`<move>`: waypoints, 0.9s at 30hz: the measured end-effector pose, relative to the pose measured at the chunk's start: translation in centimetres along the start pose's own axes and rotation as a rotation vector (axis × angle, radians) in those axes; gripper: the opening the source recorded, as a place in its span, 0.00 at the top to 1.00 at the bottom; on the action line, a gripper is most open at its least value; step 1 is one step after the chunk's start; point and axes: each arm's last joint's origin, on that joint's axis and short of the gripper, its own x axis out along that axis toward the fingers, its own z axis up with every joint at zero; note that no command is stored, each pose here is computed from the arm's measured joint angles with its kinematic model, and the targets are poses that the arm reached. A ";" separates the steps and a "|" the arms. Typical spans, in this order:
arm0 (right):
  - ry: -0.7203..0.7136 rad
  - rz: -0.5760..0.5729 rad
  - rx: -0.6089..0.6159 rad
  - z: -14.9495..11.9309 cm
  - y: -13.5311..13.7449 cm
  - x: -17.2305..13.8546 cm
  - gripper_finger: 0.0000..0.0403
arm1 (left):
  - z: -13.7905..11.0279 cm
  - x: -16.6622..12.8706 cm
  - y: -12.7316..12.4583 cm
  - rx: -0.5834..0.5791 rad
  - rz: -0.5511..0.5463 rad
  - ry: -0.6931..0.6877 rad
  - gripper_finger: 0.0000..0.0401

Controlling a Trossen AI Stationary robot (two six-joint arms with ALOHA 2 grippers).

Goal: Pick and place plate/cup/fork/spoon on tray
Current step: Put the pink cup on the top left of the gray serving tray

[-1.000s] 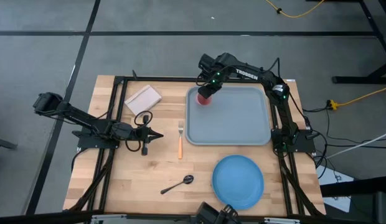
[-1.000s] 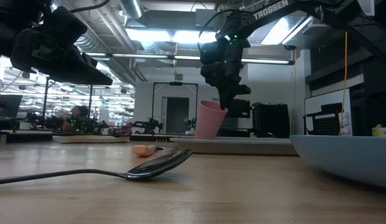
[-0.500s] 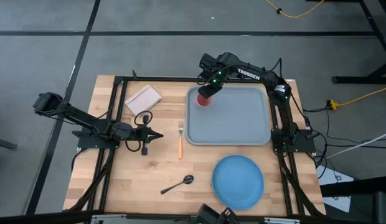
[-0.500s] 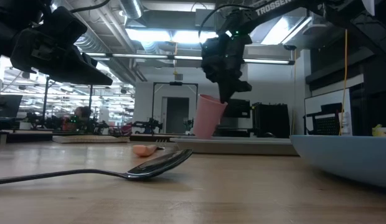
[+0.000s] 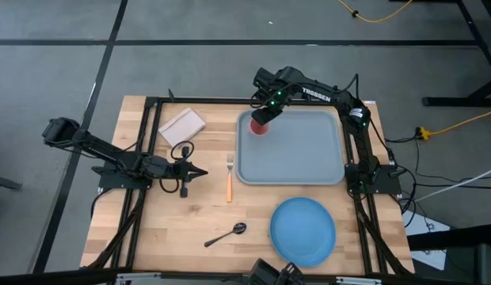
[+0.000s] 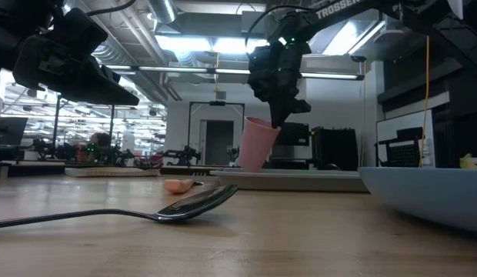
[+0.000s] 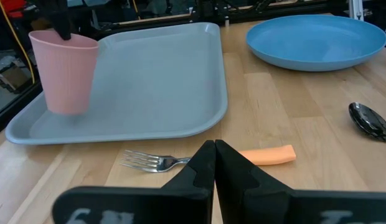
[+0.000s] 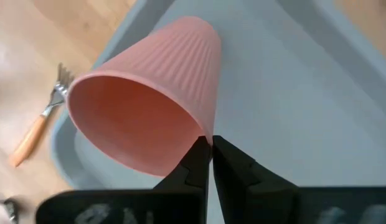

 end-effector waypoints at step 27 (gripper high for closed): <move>0.092 0.010 0.219 -0.8 0.2 0.1 0.95 | 0.0 0.0 0.0 0.000 0.000 0.000 1.00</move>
